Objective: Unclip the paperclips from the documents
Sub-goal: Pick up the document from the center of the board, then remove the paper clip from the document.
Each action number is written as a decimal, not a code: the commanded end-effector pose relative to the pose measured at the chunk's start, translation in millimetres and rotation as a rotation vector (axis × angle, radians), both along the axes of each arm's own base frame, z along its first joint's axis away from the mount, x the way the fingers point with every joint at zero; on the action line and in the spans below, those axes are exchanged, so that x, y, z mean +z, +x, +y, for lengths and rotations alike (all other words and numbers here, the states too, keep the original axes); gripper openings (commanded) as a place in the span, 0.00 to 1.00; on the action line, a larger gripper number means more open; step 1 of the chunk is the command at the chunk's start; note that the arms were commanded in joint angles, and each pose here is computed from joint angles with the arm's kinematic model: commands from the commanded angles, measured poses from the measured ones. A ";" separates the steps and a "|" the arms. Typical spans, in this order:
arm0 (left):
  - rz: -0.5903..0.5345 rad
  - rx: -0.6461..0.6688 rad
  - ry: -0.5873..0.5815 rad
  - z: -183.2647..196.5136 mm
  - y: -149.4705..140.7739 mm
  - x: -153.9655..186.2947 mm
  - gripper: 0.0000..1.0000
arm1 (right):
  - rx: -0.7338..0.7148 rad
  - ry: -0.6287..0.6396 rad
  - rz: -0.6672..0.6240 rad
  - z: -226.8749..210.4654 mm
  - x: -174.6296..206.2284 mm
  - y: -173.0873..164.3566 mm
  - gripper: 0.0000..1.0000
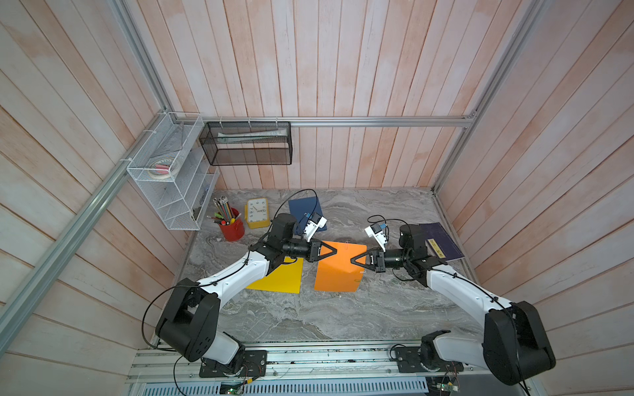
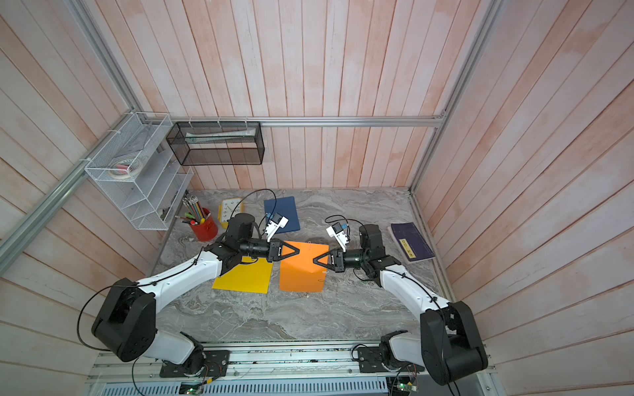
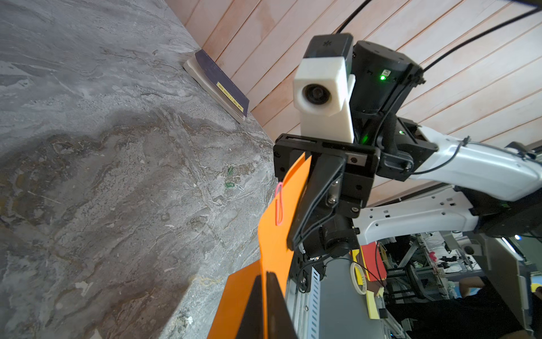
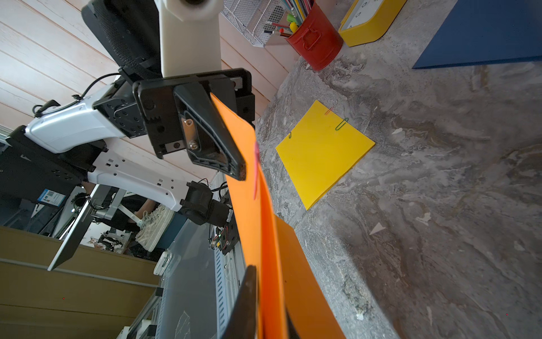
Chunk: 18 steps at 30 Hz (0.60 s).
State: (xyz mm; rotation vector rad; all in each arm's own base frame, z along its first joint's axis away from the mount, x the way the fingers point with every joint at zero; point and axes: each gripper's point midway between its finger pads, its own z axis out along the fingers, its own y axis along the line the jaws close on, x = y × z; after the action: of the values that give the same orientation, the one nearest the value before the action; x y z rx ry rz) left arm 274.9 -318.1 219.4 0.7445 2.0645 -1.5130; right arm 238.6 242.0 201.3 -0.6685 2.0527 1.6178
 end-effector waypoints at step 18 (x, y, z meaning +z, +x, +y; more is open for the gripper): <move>-0.157 -0.080 0.063 8.7 -14.8 20.5 0.00 | -0.231 -0.258 -0.241 -38.2 28.6 39.4 0.52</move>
State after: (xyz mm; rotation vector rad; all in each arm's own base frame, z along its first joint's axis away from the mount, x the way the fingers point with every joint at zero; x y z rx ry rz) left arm 267.1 -309.9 222.6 0.8681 2.0605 -1.3944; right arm 277.6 209.4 221.1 -0.6294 2.0987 1.1744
